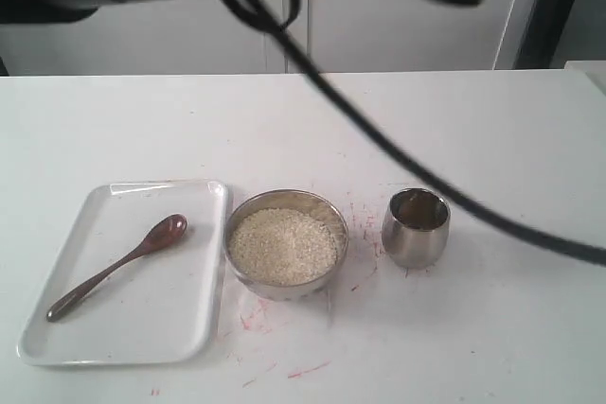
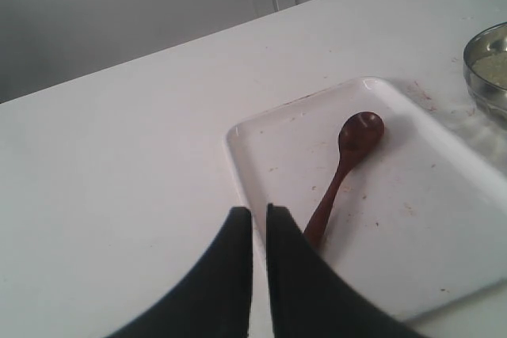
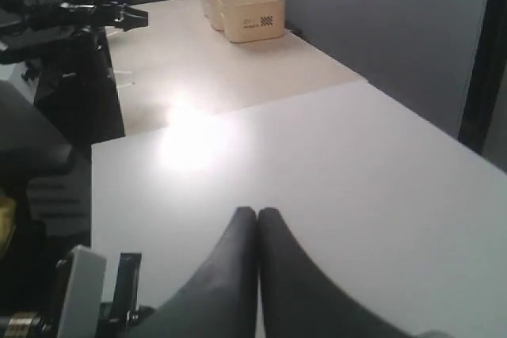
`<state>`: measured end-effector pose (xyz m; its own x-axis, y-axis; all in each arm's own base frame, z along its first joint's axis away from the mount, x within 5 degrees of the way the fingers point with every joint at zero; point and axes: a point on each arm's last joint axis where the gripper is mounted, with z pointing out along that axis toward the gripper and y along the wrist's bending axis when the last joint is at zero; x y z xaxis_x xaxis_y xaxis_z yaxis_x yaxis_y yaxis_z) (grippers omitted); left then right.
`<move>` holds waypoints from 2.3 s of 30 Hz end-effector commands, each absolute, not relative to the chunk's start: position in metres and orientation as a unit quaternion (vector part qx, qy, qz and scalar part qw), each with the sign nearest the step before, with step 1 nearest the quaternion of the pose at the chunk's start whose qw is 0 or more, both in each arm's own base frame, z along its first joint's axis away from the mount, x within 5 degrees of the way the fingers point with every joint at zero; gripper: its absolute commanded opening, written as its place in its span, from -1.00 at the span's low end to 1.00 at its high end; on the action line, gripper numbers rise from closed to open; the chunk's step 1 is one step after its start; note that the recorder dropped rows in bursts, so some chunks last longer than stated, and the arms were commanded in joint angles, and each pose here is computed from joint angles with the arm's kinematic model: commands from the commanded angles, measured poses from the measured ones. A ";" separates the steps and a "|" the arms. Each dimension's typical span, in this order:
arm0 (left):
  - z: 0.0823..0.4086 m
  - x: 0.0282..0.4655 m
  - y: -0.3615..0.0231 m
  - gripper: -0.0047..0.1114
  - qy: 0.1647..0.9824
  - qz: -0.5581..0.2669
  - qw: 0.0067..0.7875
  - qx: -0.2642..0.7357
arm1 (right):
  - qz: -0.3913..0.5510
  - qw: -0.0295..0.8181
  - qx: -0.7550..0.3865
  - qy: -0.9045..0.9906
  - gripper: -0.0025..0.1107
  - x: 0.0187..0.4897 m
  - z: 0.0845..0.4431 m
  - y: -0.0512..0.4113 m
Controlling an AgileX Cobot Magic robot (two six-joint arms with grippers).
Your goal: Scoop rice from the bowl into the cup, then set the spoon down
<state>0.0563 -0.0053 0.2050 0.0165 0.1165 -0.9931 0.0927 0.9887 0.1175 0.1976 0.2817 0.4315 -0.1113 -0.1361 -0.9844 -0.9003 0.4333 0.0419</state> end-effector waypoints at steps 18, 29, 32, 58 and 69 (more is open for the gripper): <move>0.206 0.056 -0.005 -0.67 0.700 0.007 0.711 0.072 | 0.249 0.544 -0.469 0.649 -0.96 0.059 0.509 0.096; 0.206 0.056 -0.005 -0.67 0.700 0.007 0.711 0.072 | 0.217 0.601 -0.399 0.658 -0.96 0.007 0.511 0.007; 0.206 0.056 -0.005 -0.67 0.700 0.007 0.711 0.072 | 0.193 0.621 -0.334 0.683 -0.96 0.000 0.508 -0.021; 0.206 0.056 -0.005 -0.67 0.700 0.007 0.711 0.072 | 0.134 0.598 -0.193 0.767 -0.96 0.021 0.382 -0.032; 0.206 0.056 -0.005 -0.67 0.700 0.007 0.711 0.072 | 0.356 0.643 -0.219 0.642 -0.96 0.039 0.291 0.040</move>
<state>0.0563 -0.0053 0.2050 0.0165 0.1165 -0.9931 0.0927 0.9887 0.1175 0.0396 0.0316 0.3033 -0.1163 0.1316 -0.9845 -0.6897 0.7025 0.1754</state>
